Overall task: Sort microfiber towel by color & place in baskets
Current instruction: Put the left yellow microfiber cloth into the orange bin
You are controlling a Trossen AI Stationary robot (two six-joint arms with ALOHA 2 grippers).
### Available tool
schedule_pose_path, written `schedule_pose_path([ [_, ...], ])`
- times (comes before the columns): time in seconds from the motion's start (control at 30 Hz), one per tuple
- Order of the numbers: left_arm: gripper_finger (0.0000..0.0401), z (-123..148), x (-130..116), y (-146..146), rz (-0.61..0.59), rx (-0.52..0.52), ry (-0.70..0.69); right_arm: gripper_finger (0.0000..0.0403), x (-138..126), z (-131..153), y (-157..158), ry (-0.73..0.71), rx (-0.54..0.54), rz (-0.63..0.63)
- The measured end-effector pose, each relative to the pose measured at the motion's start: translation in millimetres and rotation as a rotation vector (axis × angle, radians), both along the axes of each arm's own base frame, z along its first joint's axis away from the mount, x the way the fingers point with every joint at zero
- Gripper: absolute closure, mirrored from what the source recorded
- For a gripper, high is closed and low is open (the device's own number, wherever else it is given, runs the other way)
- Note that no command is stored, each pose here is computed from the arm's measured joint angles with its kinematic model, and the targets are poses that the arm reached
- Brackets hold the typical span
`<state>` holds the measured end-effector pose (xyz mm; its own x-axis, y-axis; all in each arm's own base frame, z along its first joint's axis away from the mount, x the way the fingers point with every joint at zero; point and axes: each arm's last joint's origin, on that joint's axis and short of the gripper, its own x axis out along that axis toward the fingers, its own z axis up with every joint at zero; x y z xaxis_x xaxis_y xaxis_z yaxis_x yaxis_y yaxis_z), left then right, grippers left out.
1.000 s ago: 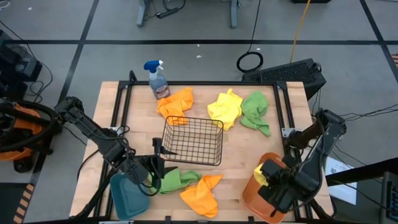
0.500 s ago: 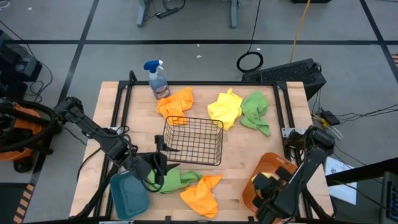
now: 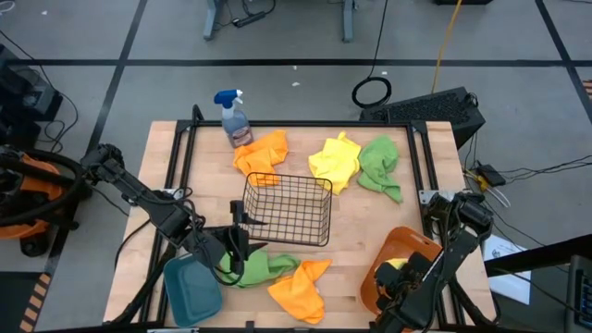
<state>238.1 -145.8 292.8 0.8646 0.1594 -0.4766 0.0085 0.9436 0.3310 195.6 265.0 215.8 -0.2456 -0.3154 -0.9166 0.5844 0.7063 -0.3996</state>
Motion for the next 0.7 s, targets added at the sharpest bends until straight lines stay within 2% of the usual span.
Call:
schedule_pose_path([
  [0.2,0.0151,-0.3,-0.1,-0.8,-0.023,-0.018,0.011,0.0189,-4.6,8.5,5.8,0.066,0.166,-0.057],
  [0.37,0.0151,-0.3,0.0,-0.9,-0.024,-0.022,0.010,0.0165,-2.5,18.7,15.1,-0.037,0.315,-0.083],
  [0.53,0.0151,-0.2,0.1,-1.0,-0.024,-0.022,0.009,0.0153,-2.4,26.1,15.0,-0.073,0.354,-0.134],
  [0.7,0.0151,-0.3,0.0,-0.9,-0.024,-0.021,0.010,0.0155,-2.6,31.7,14.8,-0.091,0.394,-0.103],
])
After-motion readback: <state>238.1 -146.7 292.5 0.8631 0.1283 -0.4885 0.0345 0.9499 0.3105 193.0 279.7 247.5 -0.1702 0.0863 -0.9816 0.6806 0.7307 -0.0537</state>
